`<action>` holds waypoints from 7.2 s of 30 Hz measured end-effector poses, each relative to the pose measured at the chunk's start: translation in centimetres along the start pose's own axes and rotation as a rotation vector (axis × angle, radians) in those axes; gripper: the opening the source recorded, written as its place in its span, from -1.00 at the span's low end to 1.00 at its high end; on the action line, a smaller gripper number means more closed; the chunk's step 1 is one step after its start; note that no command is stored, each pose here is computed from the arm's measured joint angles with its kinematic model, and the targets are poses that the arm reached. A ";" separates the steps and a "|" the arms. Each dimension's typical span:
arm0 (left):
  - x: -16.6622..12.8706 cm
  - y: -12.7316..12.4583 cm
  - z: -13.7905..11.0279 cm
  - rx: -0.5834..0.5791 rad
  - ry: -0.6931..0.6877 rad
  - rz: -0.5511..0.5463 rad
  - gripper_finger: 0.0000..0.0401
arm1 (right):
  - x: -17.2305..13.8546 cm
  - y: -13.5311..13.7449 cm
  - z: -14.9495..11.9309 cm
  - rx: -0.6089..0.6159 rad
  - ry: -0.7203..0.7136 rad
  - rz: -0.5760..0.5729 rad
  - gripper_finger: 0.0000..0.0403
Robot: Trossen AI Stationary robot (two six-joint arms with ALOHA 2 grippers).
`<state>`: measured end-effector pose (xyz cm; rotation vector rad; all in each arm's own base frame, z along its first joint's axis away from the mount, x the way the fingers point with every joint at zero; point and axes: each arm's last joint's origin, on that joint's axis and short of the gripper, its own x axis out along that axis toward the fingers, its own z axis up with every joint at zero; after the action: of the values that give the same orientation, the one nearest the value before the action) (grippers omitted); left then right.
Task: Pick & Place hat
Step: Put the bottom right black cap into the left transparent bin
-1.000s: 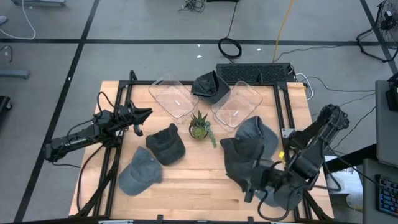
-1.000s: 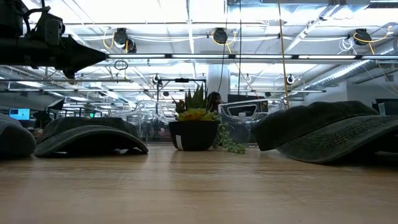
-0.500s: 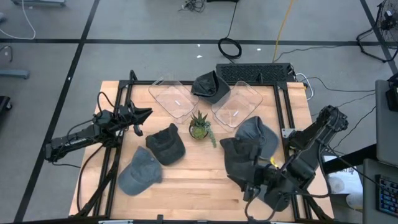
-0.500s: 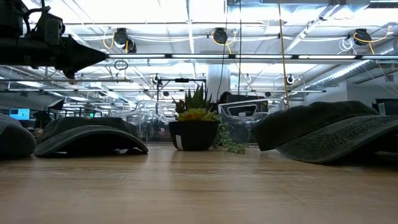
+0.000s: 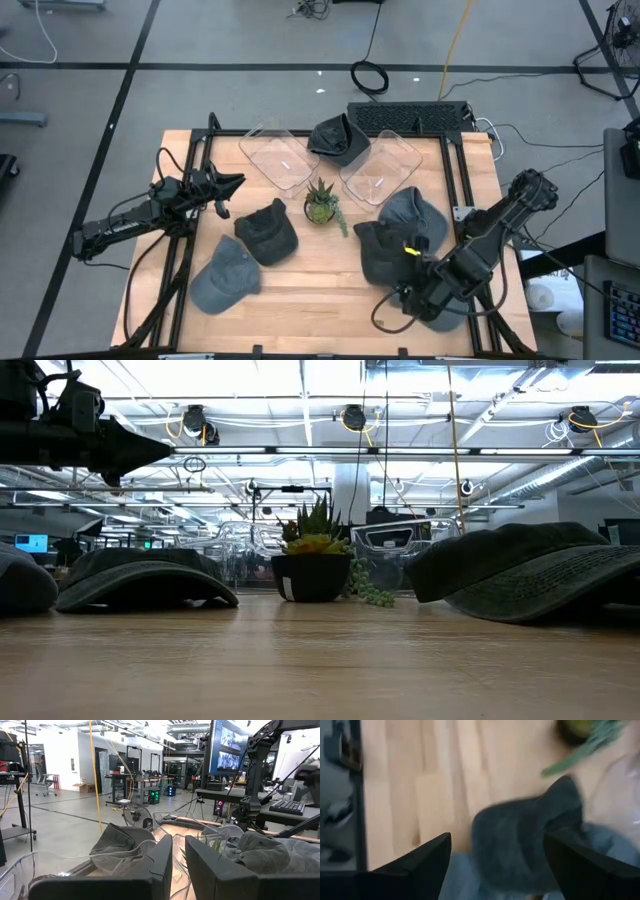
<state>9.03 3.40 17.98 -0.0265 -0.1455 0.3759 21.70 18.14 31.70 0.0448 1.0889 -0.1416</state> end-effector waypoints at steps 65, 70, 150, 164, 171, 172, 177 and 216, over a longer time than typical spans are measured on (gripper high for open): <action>0.0 0.0 0.0 0.000 0.000 -0.001 -0.69 | 16.5 7.3 -4.6 -0.607 0.263 -0.534 0.32; 0.0 0.0 0.0 0.000 0.000 0.000 -0.69 | 17.3 7.4 -4.9 -0.605 0.230 -0.589 0.08; 0.0 0.0 0.0 0.000 0.000 0.000 -0.69 | -0.1 -7.5 11.3 0.299 -0.653 -0.435 -1.00; 0.0 0.0 0.0 -0.001 0.000 0.000 -0.69 | -0.4 -12.4 15.5 0.504 -0.854 -0.337 -1.00; 0.0 0.0 0.0 -0.019 -0.001 -0.002 -0.69 | -0.8 -14.7 16.6 0.583 -0.938 -0.353 -1.00; 0.0 0.0 0.0 -0.030 -0.002 -0.007 -0.69 | -0.8 -15.0 16.8 0.588 -0.949 -0.356 -1.00; 0.0 -0.1 0.1 -0.162 -0.004 -0.033 -0.69 | -1.3 -16.1 17.5 0.617 -1.025 -0.298 -1.00; -0.4 -0.4 2.8 -0.960 -0.224 -0.229 -0.57 | -4.8 -17.3 19.4 0.459 -1.374 -0.251 -1.00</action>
<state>8.34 2.90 20.73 -0.9097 -0.5358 0.0501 34.20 -0.56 45.57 0.1896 -0.3312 -0.5489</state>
